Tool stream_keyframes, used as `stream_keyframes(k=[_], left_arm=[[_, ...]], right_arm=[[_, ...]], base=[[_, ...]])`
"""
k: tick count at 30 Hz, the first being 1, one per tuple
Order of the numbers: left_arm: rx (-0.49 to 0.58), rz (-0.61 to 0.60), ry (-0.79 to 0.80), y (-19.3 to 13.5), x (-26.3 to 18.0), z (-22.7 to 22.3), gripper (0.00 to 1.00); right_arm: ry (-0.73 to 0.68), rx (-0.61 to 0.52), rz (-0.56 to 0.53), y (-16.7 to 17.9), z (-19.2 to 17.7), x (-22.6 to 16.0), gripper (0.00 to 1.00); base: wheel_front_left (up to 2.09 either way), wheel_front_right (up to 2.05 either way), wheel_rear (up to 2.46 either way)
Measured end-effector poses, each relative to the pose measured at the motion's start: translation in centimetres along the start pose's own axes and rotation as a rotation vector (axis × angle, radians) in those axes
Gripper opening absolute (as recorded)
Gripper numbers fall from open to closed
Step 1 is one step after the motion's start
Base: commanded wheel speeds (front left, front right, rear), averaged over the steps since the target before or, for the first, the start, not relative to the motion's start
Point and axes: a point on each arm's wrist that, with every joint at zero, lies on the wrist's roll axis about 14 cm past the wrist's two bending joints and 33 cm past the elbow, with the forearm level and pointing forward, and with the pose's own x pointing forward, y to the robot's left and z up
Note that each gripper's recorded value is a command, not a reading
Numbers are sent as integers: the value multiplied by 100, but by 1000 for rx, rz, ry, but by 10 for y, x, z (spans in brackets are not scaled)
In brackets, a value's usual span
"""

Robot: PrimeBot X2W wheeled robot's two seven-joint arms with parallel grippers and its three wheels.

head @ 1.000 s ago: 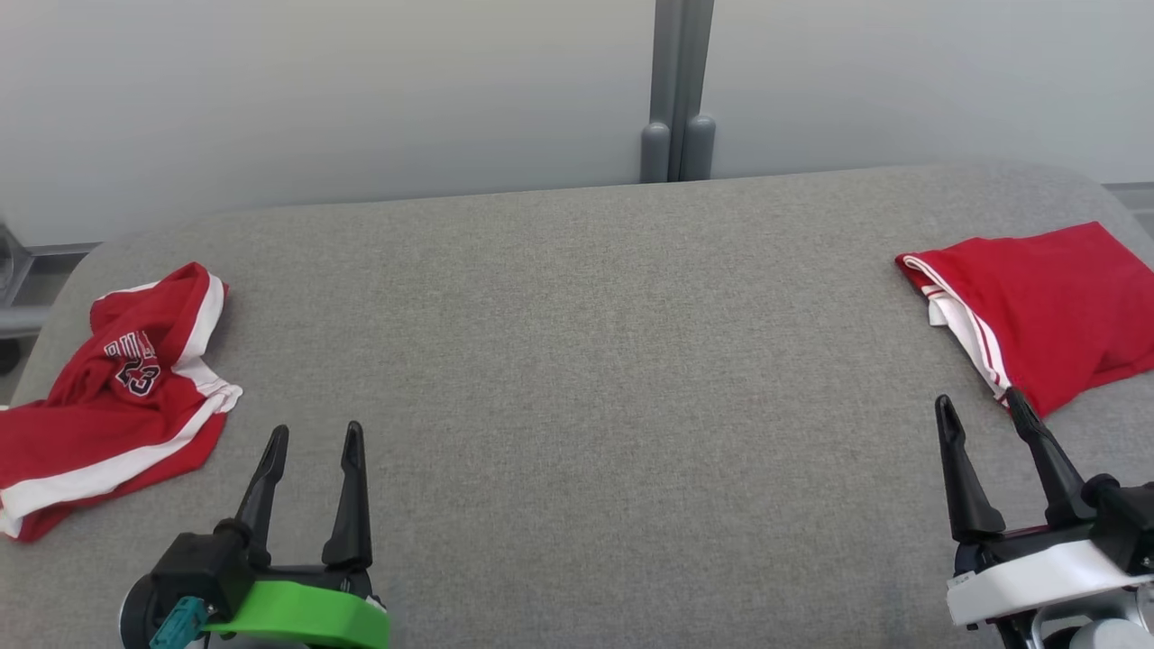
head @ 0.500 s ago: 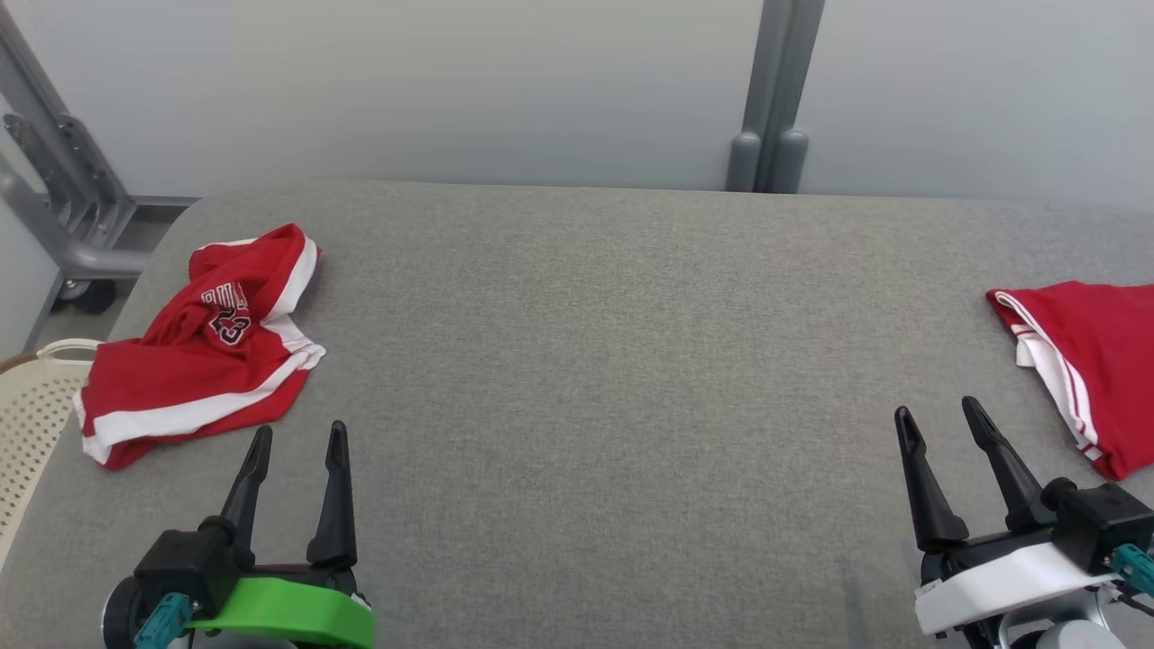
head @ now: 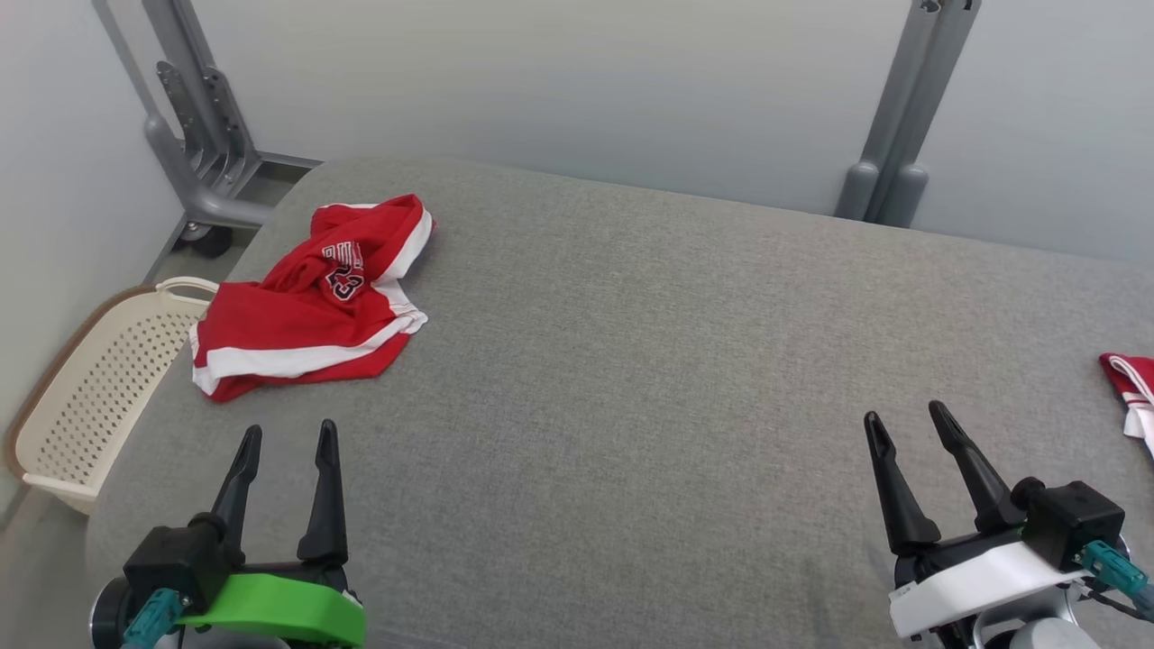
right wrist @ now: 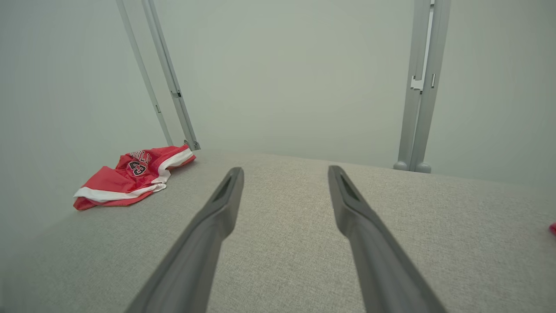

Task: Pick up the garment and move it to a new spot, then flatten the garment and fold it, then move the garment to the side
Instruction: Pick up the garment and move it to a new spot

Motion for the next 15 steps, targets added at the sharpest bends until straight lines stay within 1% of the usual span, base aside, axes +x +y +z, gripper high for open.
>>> stream_keyframes(k=[8,15], left_arm=[[-1,45,-8,13,-9,4,100],[-2,51,3,15,-9,2,100]], right_arm=[[13,11,53,16,-5,9,100],[22,22,58,19,-9,9,100]], base=[[0,0,0],[0,0,0]])
